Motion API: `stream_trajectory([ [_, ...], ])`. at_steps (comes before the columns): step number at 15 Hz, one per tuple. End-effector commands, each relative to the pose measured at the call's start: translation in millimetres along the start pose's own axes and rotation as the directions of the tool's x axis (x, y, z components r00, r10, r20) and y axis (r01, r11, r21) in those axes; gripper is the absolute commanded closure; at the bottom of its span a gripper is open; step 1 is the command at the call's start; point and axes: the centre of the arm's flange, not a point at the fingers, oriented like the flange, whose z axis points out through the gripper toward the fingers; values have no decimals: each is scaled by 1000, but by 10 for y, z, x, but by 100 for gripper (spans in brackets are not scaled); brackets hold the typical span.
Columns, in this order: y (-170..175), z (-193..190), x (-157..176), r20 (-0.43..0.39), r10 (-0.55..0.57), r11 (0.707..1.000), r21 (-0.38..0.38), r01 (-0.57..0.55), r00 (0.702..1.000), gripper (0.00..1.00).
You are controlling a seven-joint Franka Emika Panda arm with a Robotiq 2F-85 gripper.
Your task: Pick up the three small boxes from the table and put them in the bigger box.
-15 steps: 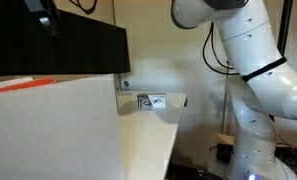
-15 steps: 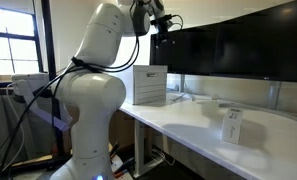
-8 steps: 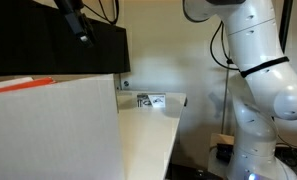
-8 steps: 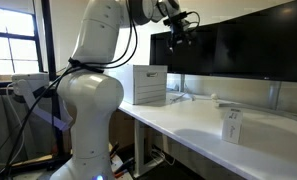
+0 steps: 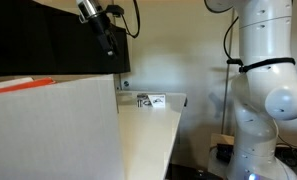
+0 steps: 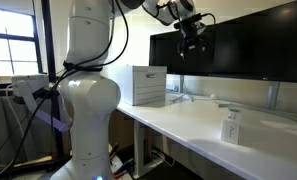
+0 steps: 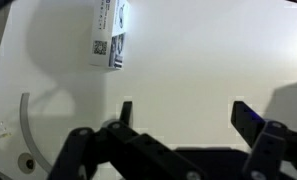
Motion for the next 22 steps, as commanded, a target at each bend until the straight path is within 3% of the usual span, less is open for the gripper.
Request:
stream_trajectory([
  [1, 101, 645, -454, -28, 26, 999, 49, -24, 999, 0],
  [7, 451, 1400, -699, -8, 116, 986, 118, -115, 993, 0],
  [12, 860, 1961, -756, 30, 244, 957, 157, -245, 969, 0],
  [22, 1451, 2557, -850, 47, 368, 904, 217, -369, 929, 0],
])
